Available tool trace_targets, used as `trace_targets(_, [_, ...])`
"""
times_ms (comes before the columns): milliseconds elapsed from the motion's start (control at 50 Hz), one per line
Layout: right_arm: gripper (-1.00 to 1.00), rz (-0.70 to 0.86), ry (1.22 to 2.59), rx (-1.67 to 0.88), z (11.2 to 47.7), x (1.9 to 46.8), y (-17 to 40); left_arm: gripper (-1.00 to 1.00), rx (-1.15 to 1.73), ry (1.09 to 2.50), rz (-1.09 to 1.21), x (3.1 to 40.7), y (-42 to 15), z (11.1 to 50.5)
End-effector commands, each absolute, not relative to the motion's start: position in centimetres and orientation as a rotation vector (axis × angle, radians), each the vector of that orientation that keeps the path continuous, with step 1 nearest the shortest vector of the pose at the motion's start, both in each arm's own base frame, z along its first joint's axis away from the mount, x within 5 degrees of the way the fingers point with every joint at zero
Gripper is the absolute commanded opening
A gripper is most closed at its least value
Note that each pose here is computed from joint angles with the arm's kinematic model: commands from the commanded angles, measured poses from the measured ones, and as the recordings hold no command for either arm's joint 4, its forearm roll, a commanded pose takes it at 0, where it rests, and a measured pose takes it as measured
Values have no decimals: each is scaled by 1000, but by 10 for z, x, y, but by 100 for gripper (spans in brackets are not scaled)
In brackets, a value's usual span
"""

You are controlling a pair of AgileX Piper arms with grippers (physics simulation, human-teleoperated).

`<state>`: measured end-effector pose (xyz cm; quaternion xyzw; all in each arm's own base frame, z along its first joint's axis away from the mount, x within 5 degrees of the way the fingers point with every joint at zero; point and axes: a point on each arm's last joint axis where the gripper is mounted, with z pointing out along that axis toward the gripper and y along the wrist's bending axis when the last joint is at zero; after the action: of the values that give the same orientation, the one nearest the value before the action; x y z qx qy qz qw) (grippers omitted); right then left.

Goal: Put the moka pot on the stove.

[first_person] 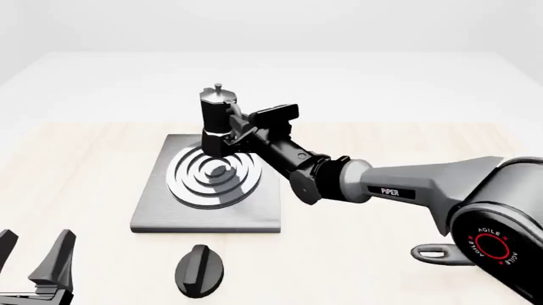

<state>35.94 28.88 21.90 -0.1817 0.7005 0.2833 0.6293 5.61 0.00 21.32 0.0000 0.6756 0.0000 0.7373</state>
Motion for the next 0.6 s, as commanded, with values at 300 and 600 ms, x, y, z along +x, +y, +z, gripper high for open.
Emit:
trace_targets(300, [-100,675,1608,-399,213,363,295,100,0,1484,0,56,0,213])
trace_targets(600, [-100,685,1625,-403,204,361,299,100,0,1484,0,56,0,213])
